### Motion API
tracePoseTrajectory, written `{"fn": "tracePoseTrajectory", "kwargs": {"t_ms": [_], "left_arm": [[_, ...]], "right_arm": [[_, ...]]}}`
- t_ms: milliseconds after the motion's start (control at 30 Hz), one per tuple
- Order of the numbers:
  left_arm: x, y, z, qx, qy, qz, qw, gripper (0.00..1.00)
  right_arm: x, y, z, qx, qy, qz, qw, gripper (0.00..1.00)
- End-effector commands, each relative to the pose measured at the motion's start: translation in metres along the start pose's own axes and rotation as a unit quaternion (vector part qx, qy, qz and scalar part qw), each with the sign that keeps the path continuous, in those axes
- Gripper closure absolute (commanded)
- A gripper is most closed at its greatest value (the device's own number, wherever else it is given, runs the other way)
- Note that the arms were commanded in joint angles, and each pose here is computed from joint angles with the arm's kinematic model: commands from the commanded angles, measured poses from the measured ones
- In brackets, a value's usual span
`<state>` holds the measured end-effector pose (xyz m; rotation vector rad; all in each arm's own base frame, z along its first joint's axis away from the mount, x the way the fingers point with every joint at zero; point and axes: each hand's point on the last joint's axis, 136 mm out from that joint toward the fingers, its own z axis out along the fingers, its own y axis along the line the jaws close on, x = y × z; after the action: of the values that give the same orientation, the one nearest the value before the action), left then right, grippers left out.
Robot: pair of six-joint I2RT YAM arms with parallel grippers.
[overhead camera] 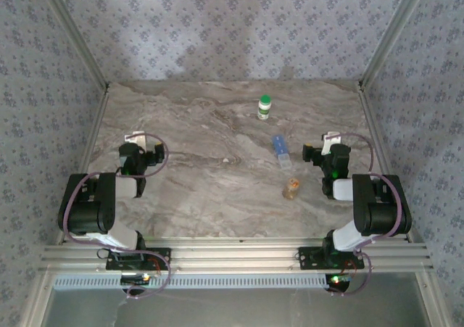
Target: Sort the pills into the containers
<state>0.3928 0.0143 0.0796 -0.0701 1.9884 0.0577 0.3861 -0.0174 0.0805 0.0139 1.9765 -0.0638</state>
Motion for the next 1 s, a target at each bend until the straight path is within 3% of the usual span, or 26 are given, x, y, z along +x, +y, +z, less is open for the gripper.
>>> {"fn": "tracePoseTrajectory", "kwargs": {"t_ms": [0,167,400,500,600,667,767,967], "left_arm": [[-0.010,-0.002,0.001,0.008,-0.013,-0.002,1.000,0.00],[-0.010,-0.002,0.001,0.005,-0.014,0.000,1.000,0.00],[-0.026,0.012,-0.012,-0.061,-0.015,-0.001,0.998,0.00],[-0.035,0.036,-0.028,-0.136,0.002,-0.051,0.989,0.00],[-0.046,0.045,-0.046,-0.162,0.012,-0.111,0.981,0.00],[-0.054,0.040,-0.054,-0.143,0.001,-0.140,0.980,0.00],[-0.064,0.017,-0.057,-0.064,-0.035,-0.167,0.983,0.00],[-0.075,-0.013,-0.058,0.026,-0.049,-0.170,0.984,0.00]], "right_arm": [[-0.004,-0.001,0.003,-0.001,0.001,0.008,1.000,0.00],[-0.009,0.006,0.003,-0.015,0.004,-0.005,1.000,0.00],[-0.043,0.024,-0.001,0.021,0.100,-0.039,0.994,0.00],[-0.054,0.048,-0.001,-0.005,0.140,-0.055,0.989,0.00],[-0.056,0.082,-0.001,-0.057,0.182,-0.076,0.979,0.00],[-0.048,0.103,-0.003,-0.095,0.215,-0.086,0.968,0.00],[-0.031,0.124,-0.002,-0.144,0.257,-0.095,0.951,0.03],[-0.002,0.131,0.020,-0.167,0.317,-0.134,0.924,0.10]]}}
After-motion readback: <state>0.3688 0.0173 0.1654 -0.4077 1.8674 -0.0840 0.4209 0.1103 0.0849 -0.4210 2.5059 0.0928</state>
